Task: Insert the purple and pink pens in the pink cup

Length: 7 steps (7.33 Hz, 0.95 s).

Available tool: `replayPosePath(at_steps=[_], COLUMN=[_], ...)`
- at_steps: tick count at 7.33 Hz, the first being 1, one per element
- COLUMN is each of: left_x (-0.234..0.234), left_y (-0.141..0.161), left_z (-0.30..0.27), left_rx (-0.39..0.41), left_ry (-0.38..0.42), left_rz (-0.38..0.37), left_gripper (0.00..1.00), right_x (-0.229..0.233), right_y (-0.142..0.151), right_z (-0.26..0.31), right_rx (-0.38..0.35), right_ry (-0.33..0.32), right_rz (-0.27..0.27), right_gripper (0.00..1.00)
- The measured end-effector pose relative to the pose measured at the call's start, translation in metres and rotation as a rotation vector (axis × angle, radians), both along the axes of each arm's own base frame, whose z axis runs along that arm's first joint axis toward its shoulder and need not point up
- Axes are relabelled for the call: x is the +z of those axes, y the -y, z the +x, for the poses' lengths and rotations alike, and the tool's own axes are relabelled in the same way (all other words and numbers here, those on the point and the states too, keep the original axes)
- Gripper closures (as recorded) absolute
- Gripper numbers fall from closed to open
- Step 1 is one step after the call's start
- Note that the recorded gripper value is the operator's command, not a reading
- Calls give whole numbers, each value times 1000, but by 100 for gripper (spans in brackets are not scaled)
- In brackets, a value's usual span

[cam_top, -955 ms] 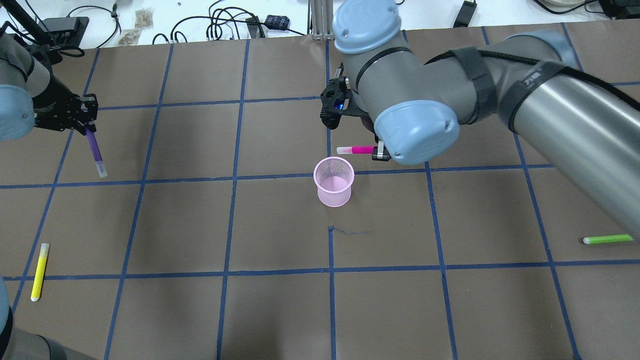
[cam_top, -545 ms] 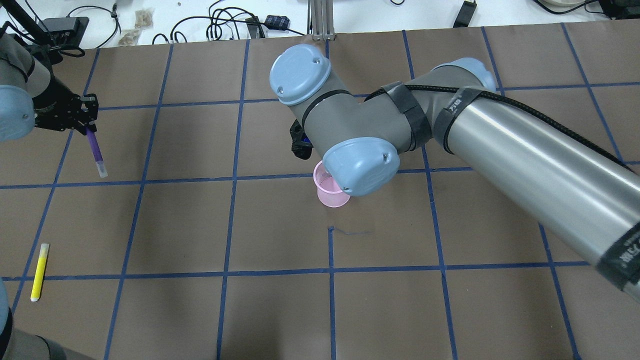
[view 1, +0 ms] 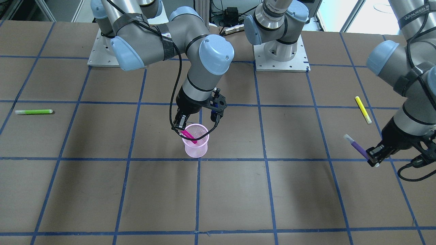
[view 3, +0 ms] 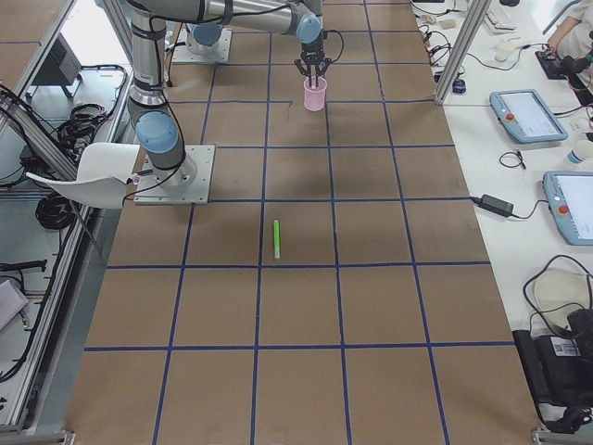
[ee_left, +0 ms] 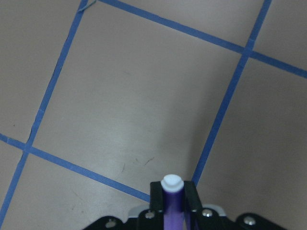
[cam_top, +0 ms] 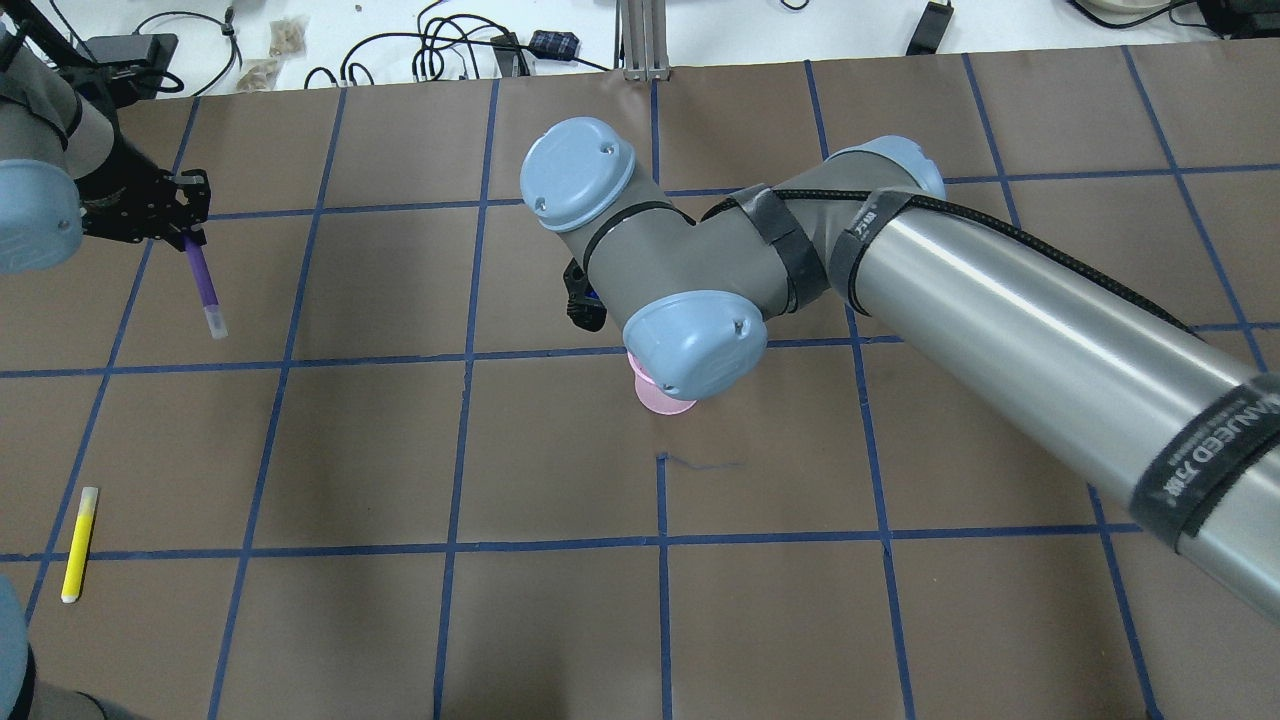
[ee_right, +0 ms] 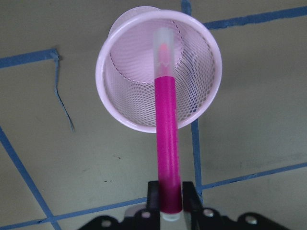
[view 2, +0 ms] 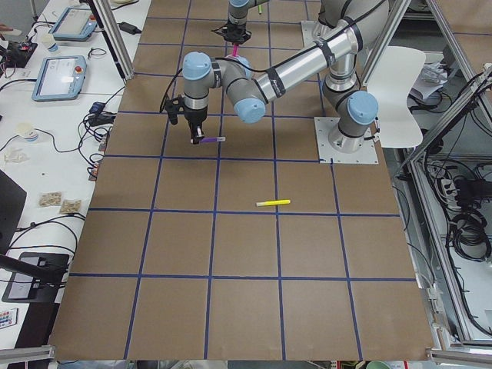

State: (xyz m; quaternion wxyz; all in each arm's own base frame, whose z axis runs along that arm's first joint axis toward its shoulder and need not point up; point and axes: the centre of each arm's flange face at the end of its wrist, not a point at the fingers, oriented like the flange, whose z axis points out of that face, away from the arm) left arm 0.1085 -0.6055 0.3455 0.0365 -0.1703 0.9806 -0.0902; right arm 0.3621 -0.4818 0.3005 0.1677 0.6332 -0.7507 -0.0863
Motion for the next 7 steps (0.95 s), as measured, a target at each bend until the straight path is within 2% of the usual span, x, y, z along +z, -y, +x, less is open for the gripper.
replayPosePath(at_steps=[2,3,4,6,7], left_x=[10,15,24,37,39], left_y=[5,6,6,4,1], left_z=[-19,-32,-57,-152,-196], left_rx=[-17,-13,-4,-10,-19], left_ry=[14,11,2,-23,-37], left_rz=[-38,-58,-80,-137,-175], left_gripper=[100,100,100,100,100], right_x=[14,32,53,100,123], right_y=[10,18,26,45,50], right_z=[-11,-23,-42,-103,-134], right_rx=[-30,-64,-116,-264,-329], right_ry=[33,81,162,331,387], right_rz=[-12,-27,-39,-78,-107], right_gripper=[21,19,18,16,16])
